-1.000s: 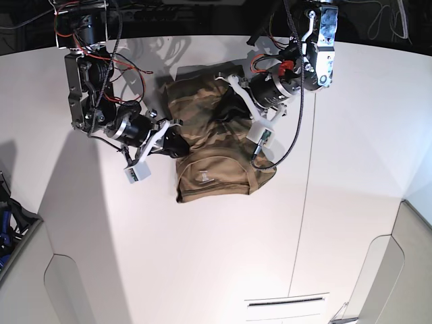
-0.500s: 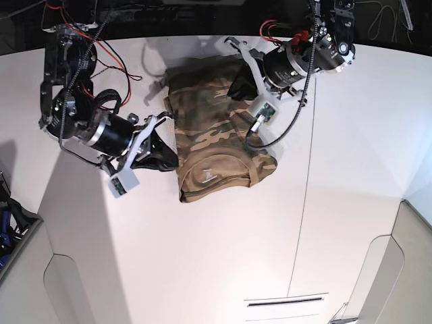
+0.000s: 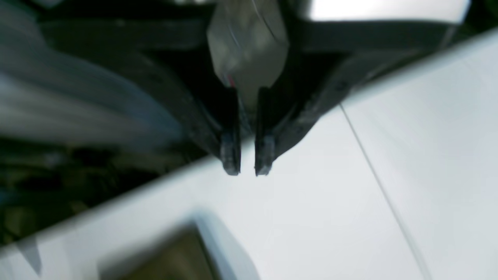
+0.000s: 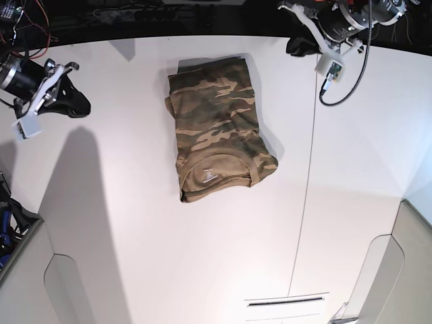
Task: Fold the T-shirt properly
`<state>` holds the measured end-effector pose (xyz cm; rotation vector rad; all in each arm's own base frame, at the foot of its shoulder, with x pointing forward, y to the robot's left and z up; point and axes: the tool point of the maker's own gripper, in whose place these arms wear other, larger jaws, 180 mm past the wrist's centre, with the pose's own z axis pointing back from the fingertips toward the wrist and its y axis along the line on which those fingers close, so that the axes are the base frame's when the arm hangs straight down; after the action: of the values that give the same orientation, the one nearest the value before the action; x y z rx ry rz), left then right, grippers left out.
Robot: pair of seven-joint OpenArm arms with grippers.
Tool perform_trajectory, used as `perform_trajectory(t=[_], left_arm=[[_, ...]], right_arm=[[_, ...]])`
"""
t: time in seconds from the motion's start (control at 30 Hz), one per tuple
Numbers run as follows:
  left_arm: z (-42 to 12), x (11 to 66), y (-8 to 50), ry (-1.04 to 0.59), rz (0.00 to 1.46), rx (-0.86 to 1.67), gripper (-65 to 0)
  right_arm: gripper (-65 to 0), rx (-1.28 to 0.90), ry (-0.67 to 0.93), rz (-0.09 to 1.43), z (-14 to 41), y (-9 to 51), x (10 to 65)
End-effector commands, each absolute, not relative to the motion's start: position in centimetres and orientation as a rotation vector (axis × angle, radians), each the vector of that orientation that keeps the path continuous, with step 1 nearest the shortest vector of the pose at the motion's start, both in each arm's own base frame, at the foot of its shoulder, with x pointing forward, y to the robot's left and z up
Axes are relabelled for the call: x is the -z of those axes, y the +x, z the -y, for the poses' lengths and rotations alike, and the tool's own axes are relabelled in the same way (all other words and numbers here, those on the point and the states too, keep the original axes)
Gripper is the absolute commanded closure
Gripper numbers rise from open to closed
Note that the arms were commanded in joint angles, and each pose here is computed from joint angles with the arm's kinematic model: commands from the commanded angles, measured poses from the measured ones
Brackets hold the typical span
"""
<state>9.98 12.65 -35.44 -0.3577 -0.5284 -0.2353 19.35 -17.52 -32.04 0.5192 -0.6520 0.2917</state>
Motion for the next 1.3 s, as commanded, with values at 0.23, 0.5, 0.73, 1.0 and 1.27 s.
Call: perform_trajectory(t=[0.23, 0.5, 0.73, 1.0, 1.27], left_arm=[[-14.0, 37.2, 2.4, -0.352, 0.293, 0.262, -8.4], [-17.9, 43.4, -4.0, -0.312, 0.118, 0.17, -8.4], [-20.5, 50.2, -11.3, -0.268, -0.046, 0.072, -8.4], [-16.2, 56.1, -10.7, -0.383, -0.06, 0.079, -8.4], [-10.9, 59.0, -9.8, -0.474, -0.144, 0.154, -8.4]], right_arm=[[0.0, -0.318, 0.654, 0.403, 15.8, 11.1, 34.3], [0.0, -0.398, 0.731, 0.001, 14.7, 2.4, 39.6], [0.0, -0.444, 0.729, -0.264, 14.8, -6.6, 44.9], [0.0, -0.714, 0.561, -0.347, 16.2, -11.1, 52.8], [0.0, -0.743, 0.501, -0.364, 14.6, -9.8, 56.8]])
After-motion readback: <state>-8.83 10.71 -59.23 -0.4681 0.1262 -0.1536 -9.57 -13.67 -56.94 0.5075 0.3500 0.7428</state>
